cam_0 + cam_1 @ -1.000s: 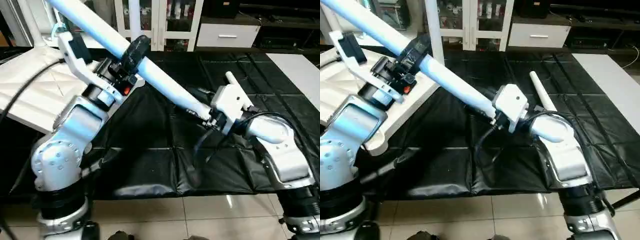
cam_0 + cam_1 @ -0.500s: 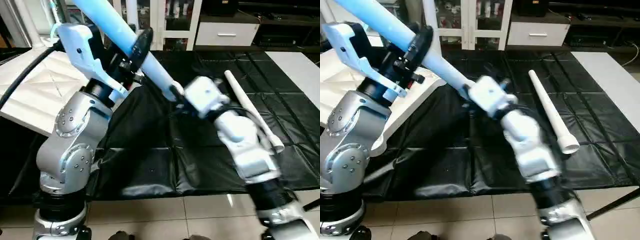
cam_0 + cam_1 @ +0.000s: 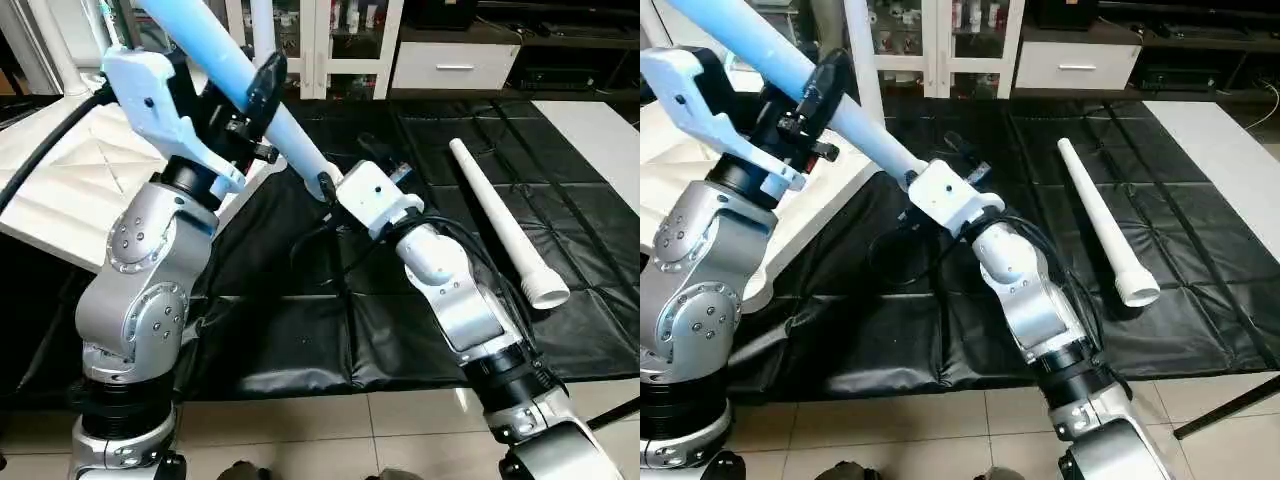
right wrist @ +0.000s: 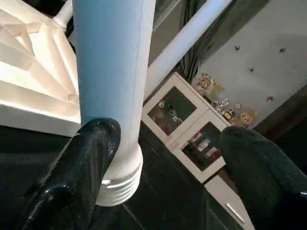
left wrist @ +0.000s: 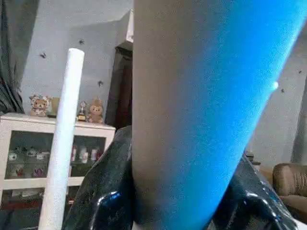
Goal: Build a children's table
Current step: Pick table leg
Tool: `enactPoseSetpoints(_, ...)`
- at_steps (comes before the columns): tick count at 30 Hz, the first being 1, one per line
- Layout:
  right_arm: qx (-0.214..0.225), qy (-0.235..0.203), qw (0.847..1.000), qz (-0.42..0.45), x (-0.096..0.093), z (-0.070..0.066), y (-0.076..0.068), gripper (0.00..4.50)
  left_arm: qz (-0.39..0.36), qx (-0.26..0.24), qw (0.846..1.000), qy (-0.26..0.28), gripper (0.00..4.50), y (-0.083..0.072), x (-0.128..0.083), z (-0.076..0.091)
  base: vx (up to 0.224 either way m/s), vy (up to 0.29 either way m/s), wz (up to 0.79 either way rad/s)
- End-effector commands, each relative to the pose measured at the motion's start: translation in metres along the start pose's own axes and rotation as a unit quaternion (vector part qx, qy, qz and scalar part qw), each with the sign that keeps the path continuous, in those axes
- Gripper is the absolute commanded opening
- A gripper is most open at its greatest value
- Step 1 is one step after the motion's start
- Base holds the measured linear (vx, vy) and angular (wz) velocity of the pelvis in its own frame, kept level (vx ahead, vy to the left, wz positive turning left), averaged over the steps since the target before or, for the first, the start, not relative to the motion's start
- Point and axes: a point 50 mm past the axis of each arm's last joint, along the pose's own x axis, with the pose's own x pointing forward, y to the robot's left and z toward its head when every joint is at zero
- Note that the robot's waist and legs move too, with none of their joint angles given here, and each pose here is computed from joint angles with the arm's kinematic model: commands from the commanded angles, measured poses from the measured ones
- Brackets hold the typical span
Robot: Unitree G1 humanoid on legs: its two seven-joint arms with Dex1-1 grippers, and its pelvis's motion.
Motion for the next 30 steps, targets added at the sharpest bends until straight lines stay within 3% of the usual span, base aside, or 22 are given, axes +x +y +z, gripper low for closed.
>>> enactPoseSetpoints(1, 0.005, -0.011, 1.000, 0.028, 0.002, 0.002, 0.008, 3.92, -0.037, -0.010, 0.999, -0.025, 1.68, -0.012, 0.004, 0.007, 0.000, 0.000, 0.00)
enactPoseSetpoints(9, 0.008, -0.028, 0.998, 0.051, -0.005, 0.007, 0.009, 3.92, -0.016, 0.001, 0.999, -0.033, 1.68, -0.005, 0.004, 0.009, 0.000, 0.000, 0.00)
enactPoseSetpoints(14, 0.003, -0.025, 1.000, 0.009, -0.007, 0.004, -0.003, 3.92, -0.025, -0.004, 0.999, -0.033, 1.68, -0.007, 0.002, 0.010, 0.000, 0.000, 0.00)
enactPoseSetpoints(30, 0.008, -0.020, 1.000, 0.011, 0.009, 0.005, 0.001, 3.92, -0.048, -0.021, 0.998, -0.028, 1.68, -0.019, 0.003, 0.006, 0.000, 0.000, 0.00)
